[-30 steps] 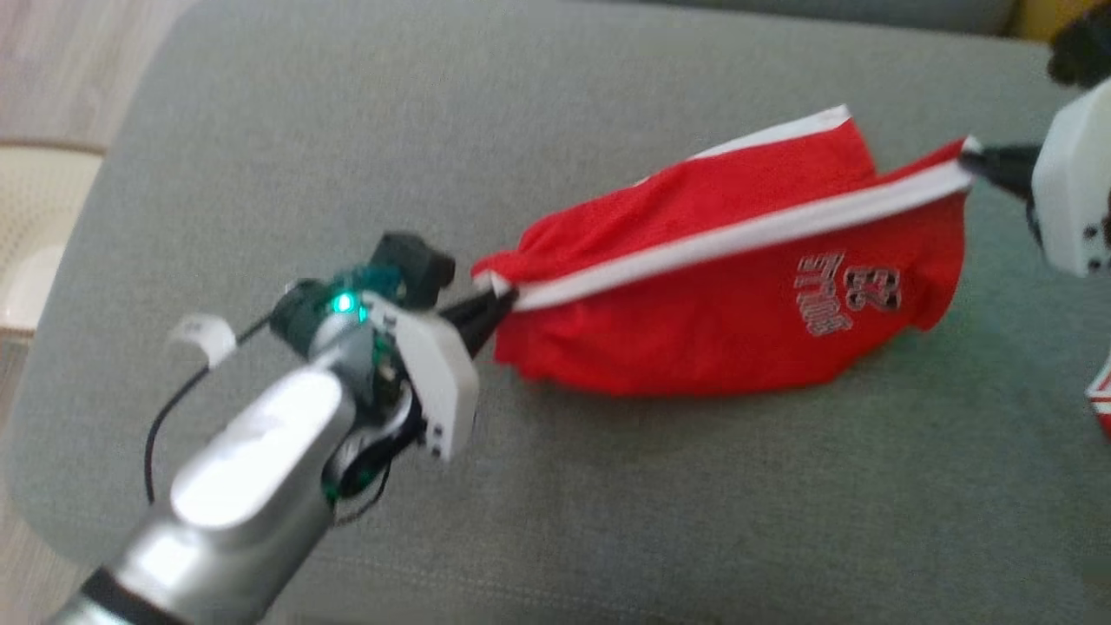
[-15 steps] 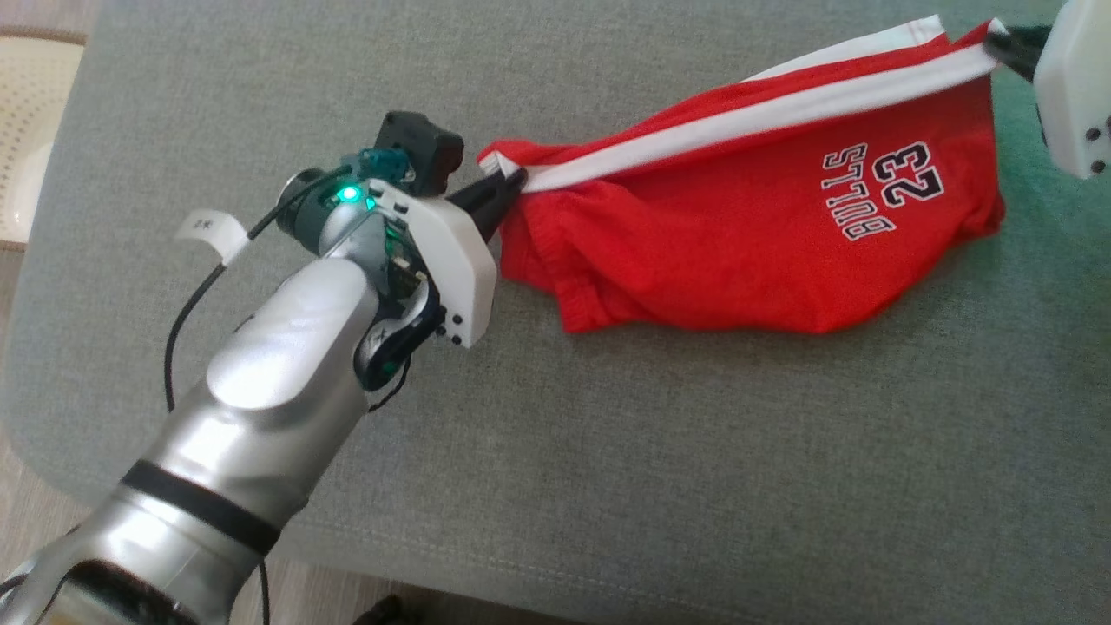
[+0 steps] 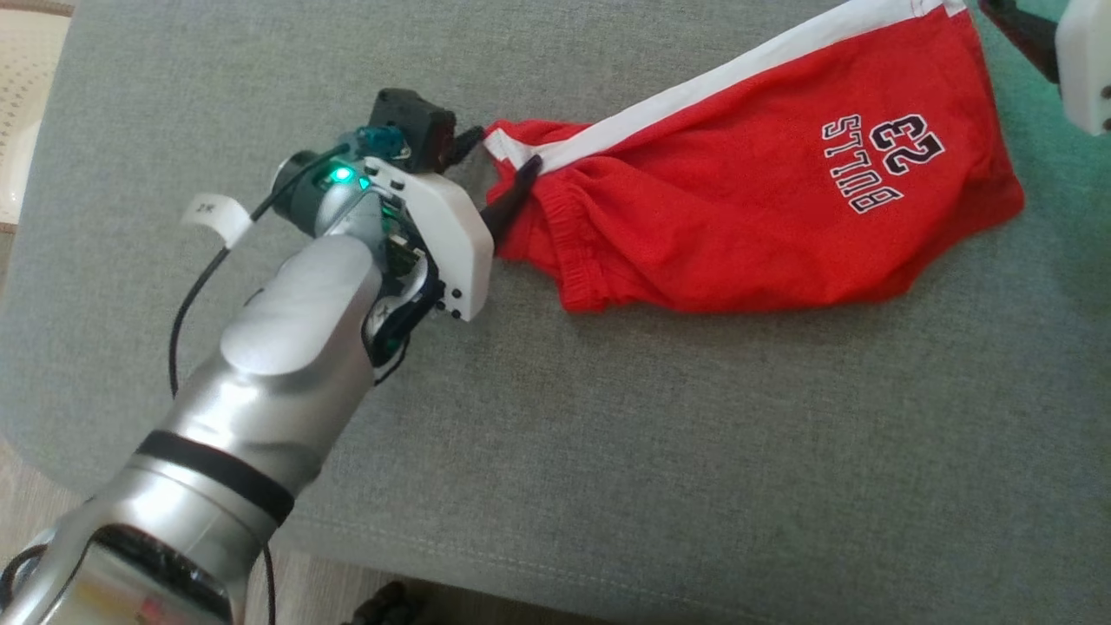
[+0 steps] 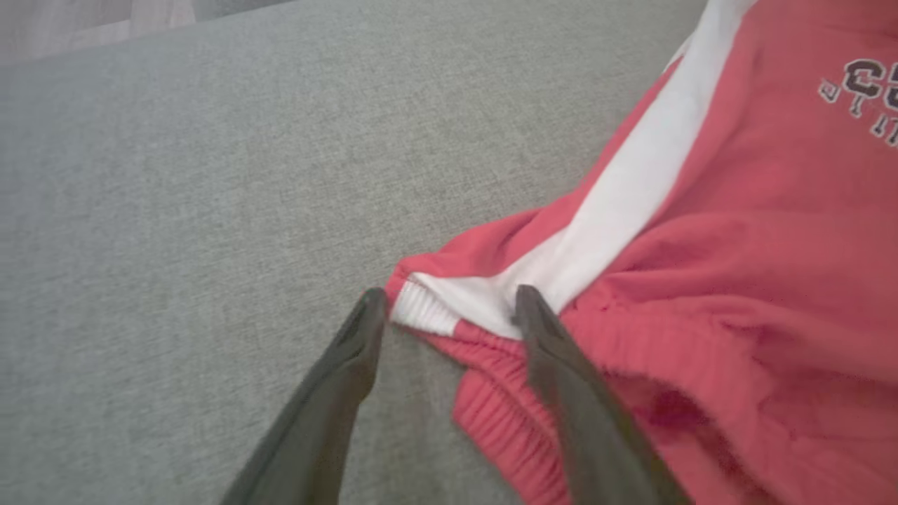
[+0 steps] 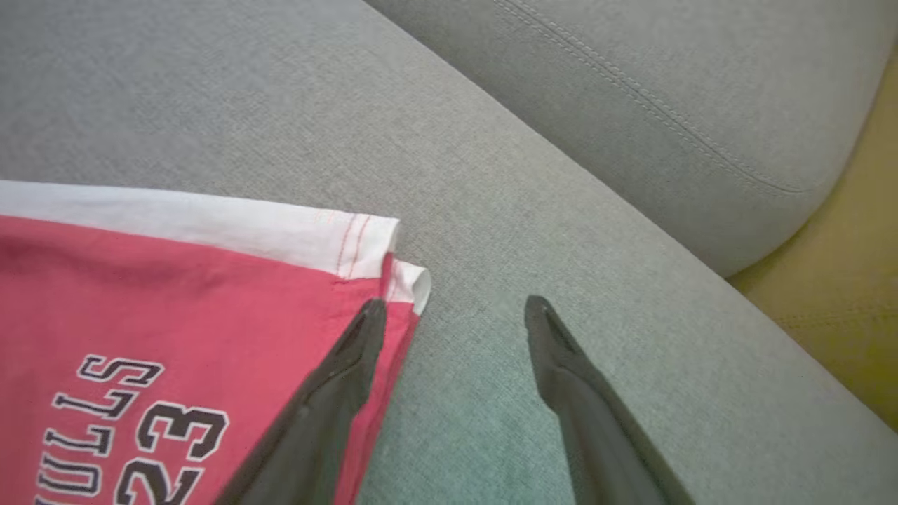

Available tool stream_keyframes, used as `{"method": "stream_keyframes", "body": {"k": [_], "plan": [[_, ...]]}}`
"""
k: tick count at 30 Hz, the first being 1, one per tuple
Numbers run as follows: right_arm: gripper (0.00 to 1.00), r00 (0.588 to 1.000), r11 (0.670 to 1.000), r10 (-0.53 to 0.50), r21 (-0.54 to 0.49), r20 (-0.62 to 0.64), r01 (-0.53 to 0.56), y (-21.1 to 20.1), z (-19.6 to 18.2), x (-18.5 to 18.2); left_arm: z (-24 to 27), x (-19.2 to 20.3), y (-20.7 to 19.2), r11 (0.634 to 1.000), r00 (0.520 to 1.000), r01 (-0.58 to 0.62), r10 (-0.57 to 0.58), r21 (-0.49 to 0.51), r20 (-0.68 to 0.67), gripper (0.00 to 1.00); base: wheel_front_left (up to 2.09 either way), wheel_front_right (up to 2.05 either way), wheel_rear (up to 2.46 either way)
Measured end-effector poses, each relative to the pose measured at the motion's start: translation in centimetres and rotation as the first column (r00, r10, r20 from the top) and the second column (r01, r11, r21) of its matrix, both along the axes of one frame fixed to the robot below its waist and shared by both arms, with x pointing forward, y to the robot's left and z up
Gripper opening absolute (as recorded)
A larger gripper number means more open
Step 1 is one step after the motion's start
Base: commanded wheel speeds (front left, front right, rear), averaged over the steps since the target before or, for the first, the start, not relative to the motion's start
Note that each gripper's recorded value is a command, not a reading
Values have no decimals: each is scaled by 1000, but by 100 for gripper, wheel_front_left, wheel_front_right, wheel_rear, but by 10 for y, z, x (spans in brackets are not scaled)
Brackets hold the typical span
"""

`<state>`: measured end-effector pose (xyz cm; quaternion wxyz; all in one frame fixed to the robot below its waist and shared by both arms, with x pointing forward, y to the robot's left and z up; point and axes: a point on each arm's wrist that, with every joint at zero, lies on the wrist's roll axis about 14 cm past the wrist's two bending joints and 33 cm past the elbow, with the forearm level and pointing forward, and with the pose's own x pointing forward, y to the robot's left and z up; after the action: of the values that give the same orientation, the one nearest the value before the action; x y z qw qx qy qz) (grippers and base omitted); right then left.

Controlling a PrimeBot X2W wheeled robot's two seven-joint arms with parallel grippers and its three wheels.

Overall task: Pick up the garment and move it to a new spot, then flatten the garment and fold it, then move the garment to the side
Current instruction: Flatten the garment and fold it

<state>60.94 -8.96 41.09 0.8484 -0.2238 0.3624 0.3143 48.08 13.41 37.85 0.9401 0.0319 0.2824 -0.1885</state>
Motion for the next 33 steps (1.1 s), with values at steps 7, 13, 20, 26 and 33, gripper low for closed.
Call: {"method": "stream_keyframes", "body": {"k": [7,13,20,26,33], "plan": [[100,992,995,-74,68,102,67,-13,23,11,17,8,4,1000,996,-27,27,-7,87,100,0,0,0],[100,958,968,-123,244,258,58,-4,63,7,57,19,7,993,970,-80,97,-81,224,100,0,0,0],[100,908,927,-172,376,382,17,-1,95,-20,90,12,11,975,928,-136,187,-175,323,100,0,0,0],[100,857,899,-221,438,466,-7,-11,111,-57,116,-7,4,958,883,-162,248,-237,399,100,0,0,0],[100,817,863,-292,505,497,1,-19,122,-100,135,-41,0,901,831,-216,372,-376,414,100,0,0,0]]}}
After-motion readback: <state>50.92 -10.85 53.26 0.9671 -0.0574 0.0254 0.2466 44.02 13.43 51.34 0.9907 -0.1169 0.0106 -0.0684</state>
